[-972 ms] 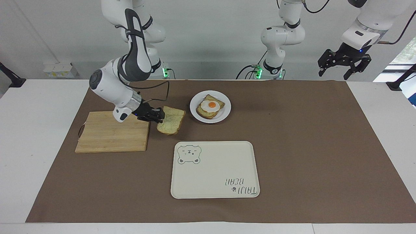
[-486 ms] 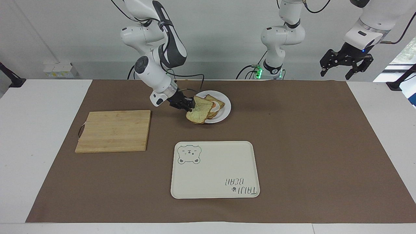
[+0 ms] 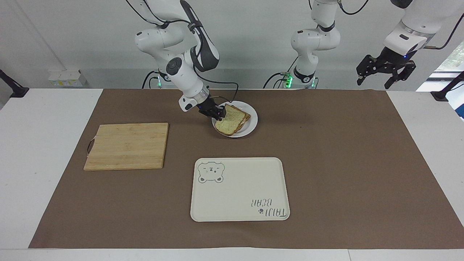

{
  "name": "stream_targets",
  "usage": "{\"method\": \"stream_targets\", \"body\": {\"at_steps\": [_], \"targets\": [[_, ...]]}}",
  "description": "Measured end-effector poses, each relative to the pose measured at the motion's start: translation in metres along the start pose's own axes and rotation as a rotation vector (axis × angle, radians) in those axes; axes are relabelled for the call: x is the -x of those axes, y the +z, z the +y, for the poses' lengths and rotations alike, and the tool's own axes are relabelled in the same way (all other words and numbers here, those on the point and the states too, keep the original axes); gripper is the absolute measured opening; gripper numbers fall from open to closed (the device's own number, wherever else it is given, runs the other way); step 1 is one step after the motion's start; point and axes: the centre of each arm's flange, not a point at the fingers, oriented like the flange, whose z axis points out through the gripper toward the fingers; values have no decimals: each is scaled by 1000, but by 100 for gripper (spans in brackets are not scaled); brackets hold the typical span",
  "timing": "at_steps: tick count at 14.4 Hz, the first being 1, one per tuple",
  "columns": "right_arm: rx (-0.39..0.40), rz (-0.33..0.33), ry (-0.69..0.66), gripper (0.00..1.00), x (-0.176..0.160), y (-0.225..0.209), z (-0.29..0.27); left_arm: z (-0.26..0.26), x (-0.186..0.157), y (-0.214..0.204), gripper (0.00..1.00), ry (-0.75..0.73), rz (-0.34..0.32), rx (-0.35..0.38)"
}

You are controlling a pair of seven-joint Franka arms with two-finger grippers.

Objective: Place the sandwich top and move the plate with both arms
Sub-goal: 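Carry the bread slice with the right gripper onto the egg toast, then open the right gripper and withdraw it while the left gripper advances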

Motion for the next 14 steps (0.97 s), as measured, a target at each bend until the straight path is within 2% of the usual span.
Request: {"method": "stream_targets", "body": {"at_steps": [4,5,7,9,12,14], "targets": [[-9,-13,45,13,14,14,-10,-1,0,0,100,17,-1,3],[-9,-15,59,19,15,14,-11,-4,1,1,100,27,-3,4],[-16,-9,69,43,12,11,-13,-13,3,1,100,48,-6,6],[-36,-2,71,63,6,1,-20,-21,5,3,100,61,-8,10],[-62,-13,84,97,-15,-32,-23,-25,9,5,100,68,-10,26],[-28,2,52,100,-38,-62,-18,-19,13,11,100,72,-5,64]]}}
